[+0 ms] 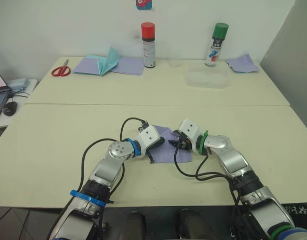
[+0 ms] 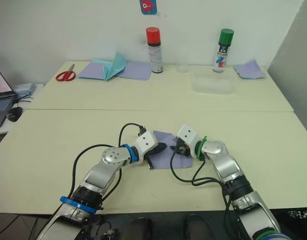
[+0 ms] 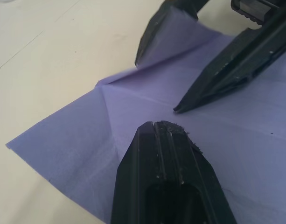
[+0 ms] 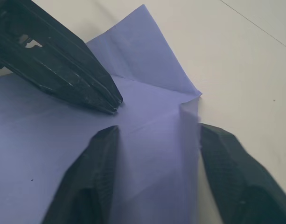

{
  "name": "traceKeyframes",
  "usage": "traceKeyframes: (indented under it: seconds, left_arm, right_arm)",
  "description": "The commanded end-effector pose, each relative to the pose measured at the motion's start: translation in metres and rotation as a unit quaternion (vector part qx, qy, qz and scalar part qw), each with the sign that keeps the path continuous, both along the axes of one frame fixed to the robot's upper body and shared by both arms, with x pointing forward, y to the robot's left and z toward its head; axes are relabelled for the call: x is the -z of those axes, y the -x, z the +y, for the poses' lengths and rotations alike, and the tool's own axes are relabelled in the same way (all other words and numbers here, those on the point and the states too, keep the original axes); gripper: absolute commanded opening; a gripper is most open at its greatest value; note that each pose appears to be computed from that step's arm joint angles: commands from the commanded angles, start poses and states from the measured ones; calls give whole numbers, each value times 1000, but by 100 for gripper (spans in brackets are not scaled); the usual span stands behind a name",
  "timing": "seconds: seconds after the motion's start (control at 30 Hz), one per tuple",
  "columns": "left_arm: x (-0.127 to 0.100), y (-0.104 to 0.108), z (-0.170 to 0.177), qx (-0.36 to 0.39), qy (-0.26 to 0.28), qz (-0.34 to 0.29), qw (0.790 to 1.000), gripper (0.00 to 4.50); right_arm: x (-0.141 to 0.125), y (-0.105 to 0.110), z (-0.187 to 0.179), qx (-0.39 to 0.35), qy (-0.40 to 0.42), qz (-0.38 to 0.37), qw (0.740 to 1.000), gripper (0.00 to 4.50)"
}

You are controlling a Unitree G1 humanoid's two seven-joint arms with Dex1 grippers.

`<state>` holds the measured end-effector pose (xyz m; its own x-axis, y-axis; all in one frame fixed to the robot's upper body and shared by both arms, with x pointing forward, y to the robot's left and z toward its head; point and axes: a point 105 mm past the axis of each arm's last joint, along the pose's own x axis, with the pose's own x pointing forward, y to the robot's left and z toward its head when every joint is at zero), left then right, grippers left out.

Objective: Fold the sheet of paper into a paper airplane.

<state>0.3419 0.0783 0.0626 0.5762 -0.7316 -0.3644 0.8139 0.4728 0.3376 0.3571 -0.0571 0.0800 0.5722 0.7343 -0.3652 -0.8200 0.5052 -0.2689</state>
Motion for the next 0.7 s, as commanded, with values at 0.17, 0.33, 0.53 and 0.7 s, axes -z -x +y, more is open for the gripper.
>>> traceKeyframes:
  seconds: [0.17, 0.33, 0.53, 0.7]
  left_arm:
    - [37, 12, 10, -5, -41, 68, 997, 0]
    - [37, 12, 10, -4, -43, 68, 997, 0]
    - [37, 12, 9, -3, -43, 68, 997, 0]
    - [37, 12, 9, -2, -43, 68, 997, 0]
  right_arm:
    - [-6, 2, 4, -6, -25, -8, 1000, 204]
    - [-12, 1, 4, -4, -25, -29, 999, 18]
    - [-15, 1, 4, -9, -18, -48, 999, 5]
    - [-3, 2, 6, -10, -11, -31, 999, 5]
